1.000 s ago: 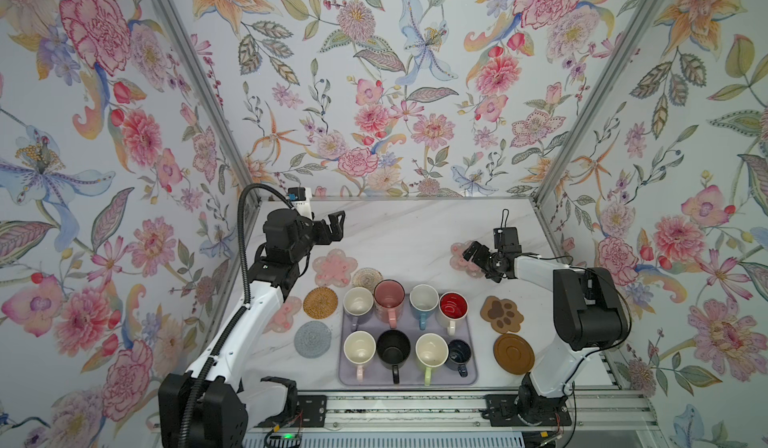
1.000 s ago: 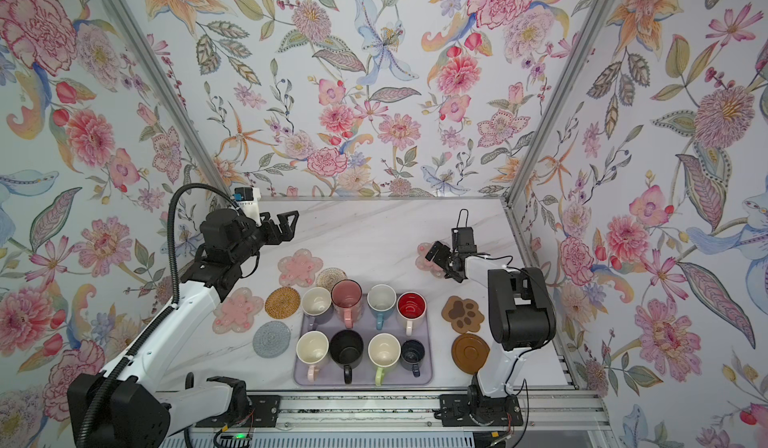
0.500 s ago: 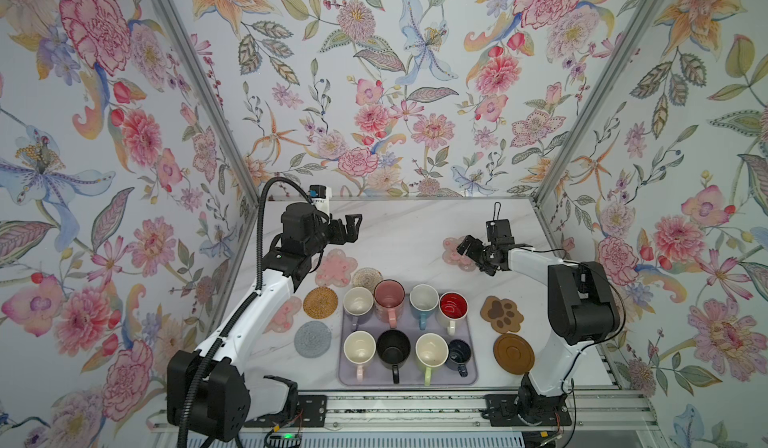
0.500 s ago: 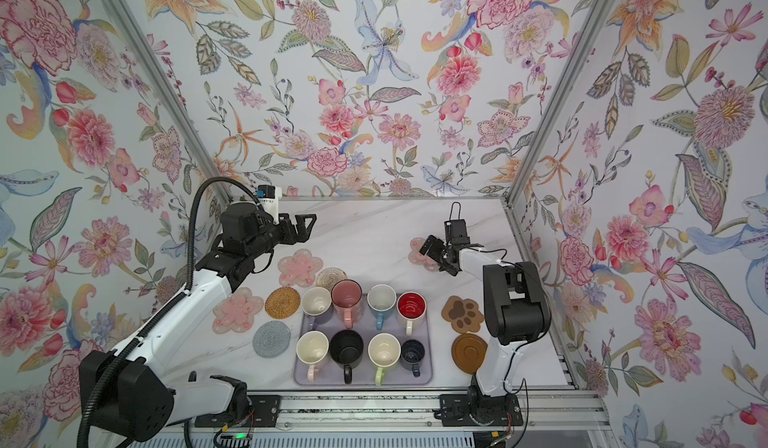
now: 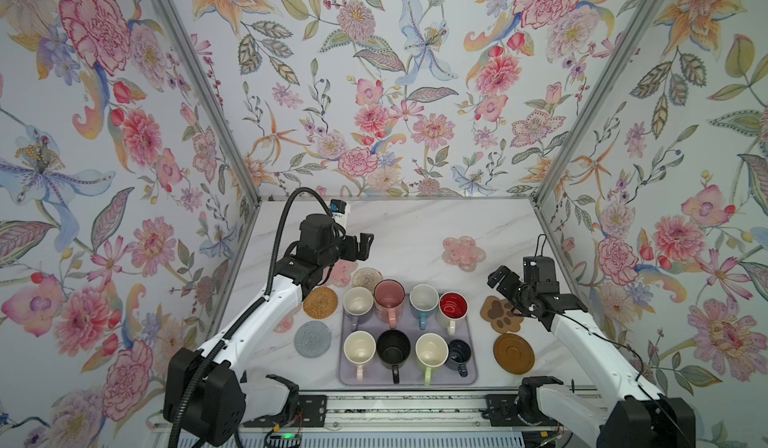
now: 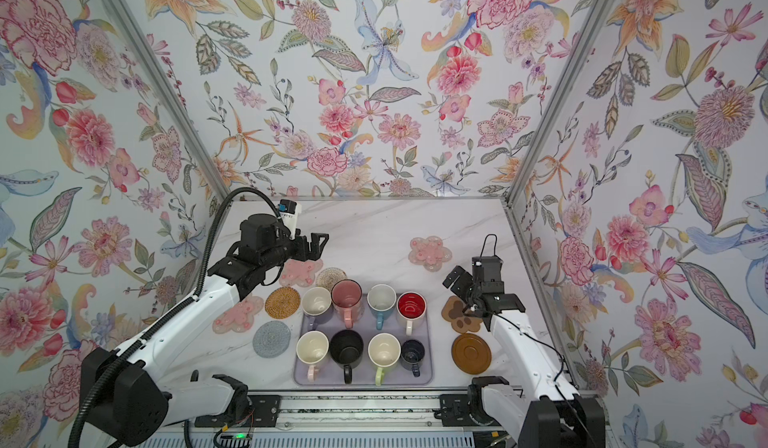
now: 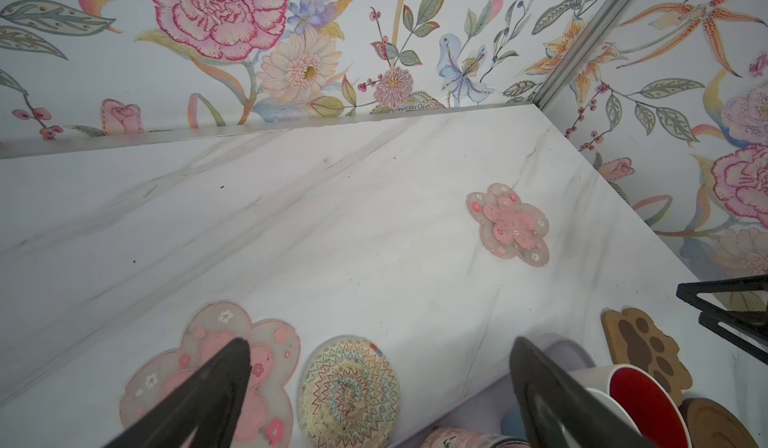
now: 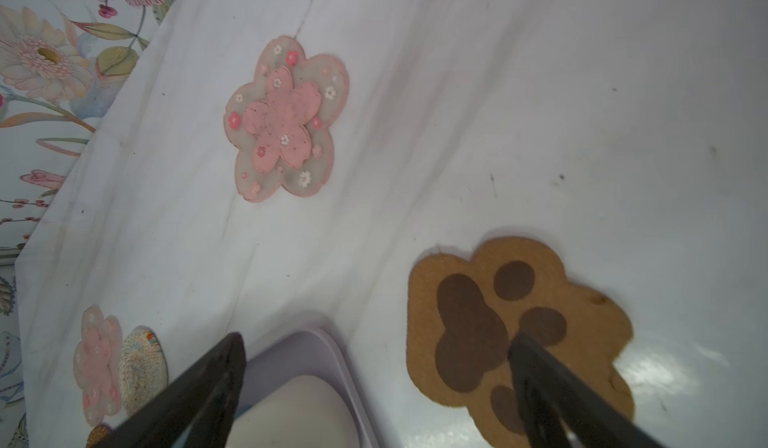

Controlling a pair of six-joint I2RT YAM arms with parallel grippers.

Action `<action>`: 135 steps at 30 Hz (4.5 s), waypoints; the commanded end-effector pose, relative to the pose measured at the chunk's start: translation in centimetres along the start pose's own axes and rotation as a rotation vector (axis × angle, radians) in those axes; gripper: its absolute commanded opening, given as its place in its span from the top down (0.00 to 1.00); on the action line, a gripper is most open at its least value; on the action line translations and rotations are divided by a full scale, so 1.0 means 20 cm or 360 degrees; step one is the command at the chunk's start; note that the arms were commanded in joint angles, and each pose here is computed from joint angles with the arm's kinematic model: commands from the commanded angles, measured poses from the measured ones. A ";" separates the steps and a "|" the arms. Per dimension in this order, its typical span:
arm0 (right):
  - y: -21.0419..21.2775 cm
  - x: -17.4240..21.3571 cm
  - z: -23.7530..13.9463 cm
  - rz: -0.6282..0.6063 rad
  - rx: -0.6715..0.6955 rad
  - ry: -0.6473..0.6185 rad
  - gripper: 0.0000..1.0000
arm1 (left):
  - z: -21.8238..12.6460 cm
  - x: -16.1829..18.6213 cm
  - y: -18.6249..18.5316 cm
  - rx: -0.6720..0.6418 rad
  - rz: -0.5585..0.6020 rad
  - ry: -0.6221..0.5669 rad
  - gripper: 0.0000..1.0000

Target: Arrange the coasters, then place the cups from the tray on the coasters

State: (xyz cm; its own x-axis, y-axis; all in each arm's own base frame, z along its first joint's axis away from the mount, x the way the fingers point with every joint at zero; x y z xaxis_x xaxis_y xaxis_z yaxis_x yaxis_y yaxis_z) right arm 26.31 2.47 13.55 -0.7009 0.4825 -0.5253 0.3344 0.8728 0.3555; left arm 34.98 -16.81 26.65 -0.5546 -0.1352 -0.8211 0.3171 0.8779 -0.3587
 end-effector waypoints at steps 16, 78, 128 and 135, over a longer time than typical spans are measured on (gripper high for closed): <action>-0.33 0.30 0.08 0.0264 0.0306 0.0230 0.01 | -0.09 -0.02 -0.05 0.0005 0.0086 -0.0101 0.01; -0.19 0.28 0.06 -0.0362 0.0550 0.0443 0.01 | -0.13 -0.01 -0.13 0.0141 0.0129 -0.0085 0.01; -0.24 0.41 0.17 -0.0414 0.0796 0.0559 0.01 | -0.21 0.01 -0.28 0.0251 0.0289 -0.0104 0.01; -0.24 0.28 0.26 -0.0397 0.0755 0.0543 0.01 | -0.21 0.01 -0.27 0.0228 0.0304 -0.0106 0.01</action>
State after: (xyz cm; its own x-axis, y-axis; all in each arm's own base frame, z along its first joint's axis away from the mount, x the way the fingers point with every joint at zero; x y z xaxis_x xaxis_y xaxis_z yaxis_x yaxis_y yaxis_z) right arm 22.93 1.75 5.13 -0.9185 0.3091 -0.2467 0.3530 0.9219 -0.1595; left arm 30.24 -19.85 30.30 -0.4399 -0.0246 -0.8977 0.5214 0.8069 -0.2776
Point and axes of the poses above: each gripper's point midway between its finger pads, its own z axis out along the fingers, its own y axis along the line the jaws close on, x = y × z, the point moved 3 cm from there along -z, back along the fingers, and after that the axes turned 10 degrees about -z, right-handed, at the moved point
